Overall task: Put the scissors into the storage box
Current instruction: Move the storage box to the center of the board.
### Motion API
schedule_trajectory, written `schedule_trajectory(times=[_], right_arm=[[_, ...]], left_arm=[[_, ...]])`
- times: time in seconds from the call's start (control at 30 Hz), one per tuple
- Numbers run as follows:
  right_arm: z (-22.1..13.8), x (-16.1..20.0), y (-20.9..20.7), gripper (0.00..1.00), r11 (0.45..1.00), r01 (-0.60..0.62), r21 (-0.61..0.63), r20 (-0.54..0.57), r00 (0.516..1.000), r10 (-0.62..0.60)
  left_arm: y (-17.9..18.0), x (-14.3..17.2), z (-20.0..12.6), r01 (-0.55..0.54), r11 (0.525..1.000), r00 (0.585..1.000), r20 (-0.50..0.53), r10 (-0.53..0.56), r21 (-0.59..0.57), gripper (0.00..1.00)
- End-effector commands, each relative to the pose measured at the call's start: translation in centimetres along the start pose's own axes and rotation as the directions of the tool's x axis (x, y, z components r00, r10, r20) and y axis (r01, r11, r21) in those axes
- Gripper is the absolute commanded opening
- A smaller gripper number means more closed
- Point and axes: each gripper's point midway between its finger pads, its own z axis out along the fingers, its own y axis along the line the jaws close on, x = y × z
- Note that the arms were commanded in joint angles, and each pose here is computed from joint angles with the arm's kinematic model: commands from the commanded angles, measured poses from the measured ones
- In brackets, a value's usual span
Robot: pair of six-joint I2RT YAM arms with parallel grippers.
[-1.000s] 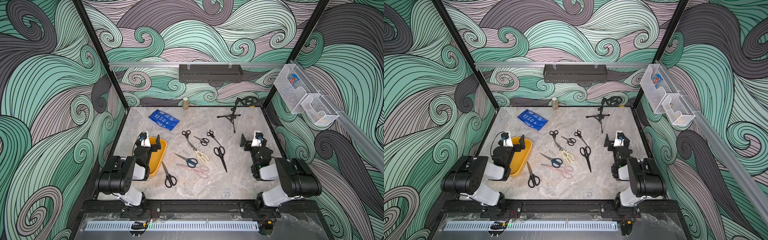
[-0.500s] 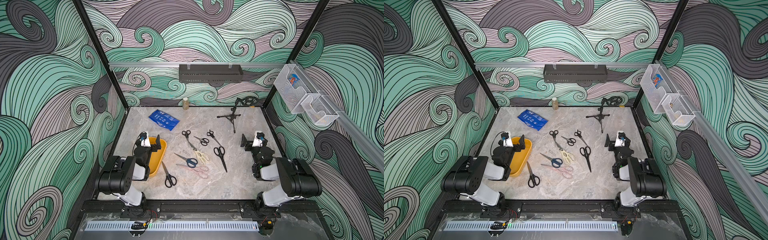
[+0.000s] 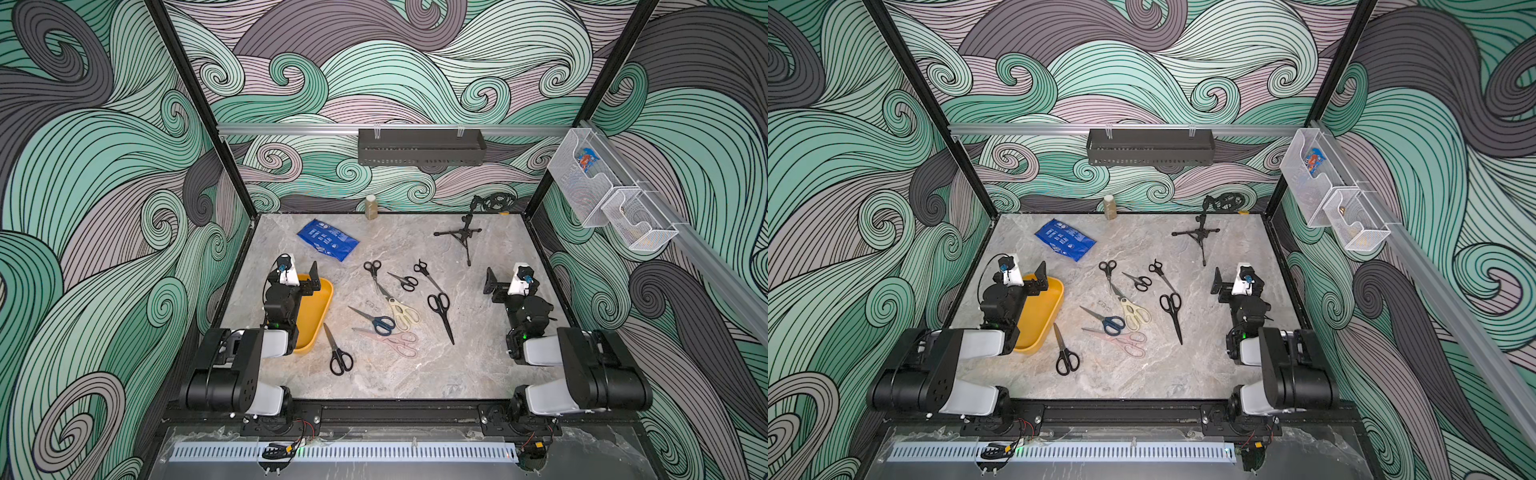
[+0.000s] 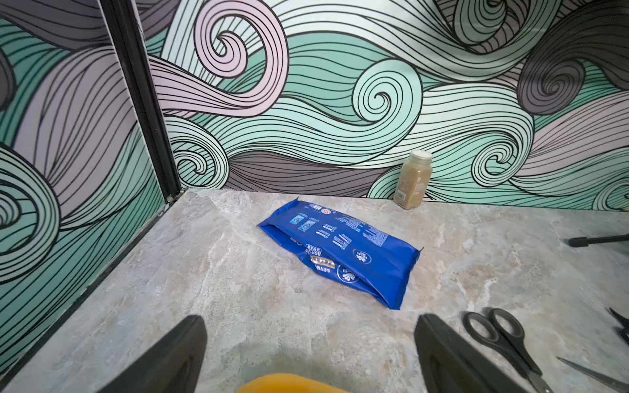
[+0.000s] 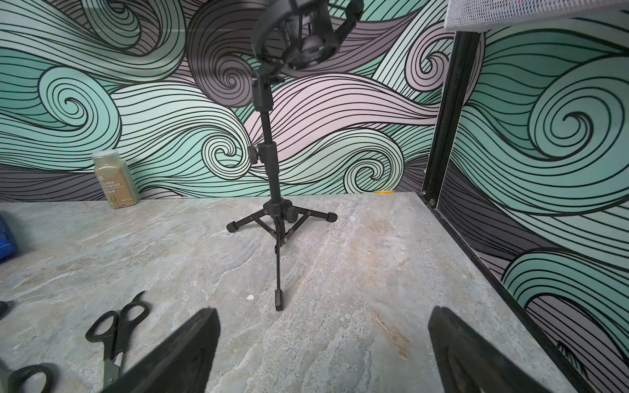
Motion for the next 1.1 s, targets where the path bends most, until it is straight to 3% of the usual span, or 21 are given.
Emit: schedule_trajectory(times=[0.0, 0.1, 0.17, 0.27, 0.37, 0.47, 0.63, 0.8, 1.07], right_arm=[[0.6, -1.9, -1.5, 1.00, 0.995, -0.042, 0.091, -0.005, 0.999, 0.043], [1.5, -3.5, -1.6, 1.00, 0.986, -0.127, 0.105, -0.027, 0.991, 0.131], [2.4, -3.8, -1.1, 1.00, 0.975, -0.199, 0.097, -0.101, 0.973, 0.208], [3.3, -3.9, 0.5, 0.98, 0.953, -0.291, 0.084, -0.219, 0.928, 0.302], [3.1, -3.3, 2.5, 0.95, 0.934, -0.340, 0.111, -0.330, 0.874, 0.358], [2.1, -2.3, 5.3, 0.95, 0.939, -0.328, 0.098, -0.434, 0.835, 0.337], [-1.0, -0.3, 9.3, 0.94, 0.963, -0.264, 0.047, -0.568, 0.786, 0.243], [-4.0, 2.1, 11.7, 0.92, 0.974, -0.227, -0.010, -0.672, 0.722, 0.162], [-5.8, 3.9, 12.4, 0.92, 0.979, -0.203, -0.031, -0.710, 0.693, 0.122]], left_arm=[[0.8, -1.9, 0.4, 0.012, 0.999, 1.000, -0.007, -0.012, -0.049, 0.99], [1.3, -3.5, 1.7, 0.053, 0.994, 0.995, -0.079, -0.061, -0.090, 0.99], [1.9, -4.8, 2.4, 0.103, 0.985, 0.986, -0.113, -0.119, -0.142, 0.98], [2.1, -6.6, 2.7, 0.146, 0.974, 0.977, -0.130, -0.170, -0.172, 0.99], [2.1, -6.5, 2.9, 0.201, 0.958, 0.950, -0.199, -0.241, -0.204, 0.99], [1.5, -4.4, 3.4, 0.238, 0.945, 0.890, -0.339, -0.304, -0.224, 0.99], [-2.3, 0.7, 2.0, 0.353, 0.923, 0.725, -0.580, -0.372, -0.151, 0.99], [-4.2, 5.1, -0.8, 0.444, 0.880, 0.572, -0.702, -0.425, -0.170, 0.99], [-6.5, 8.4, -2.8, 0.505, 0.849, 0.487, -0.760, -0.431, -0.158, 0.99]])
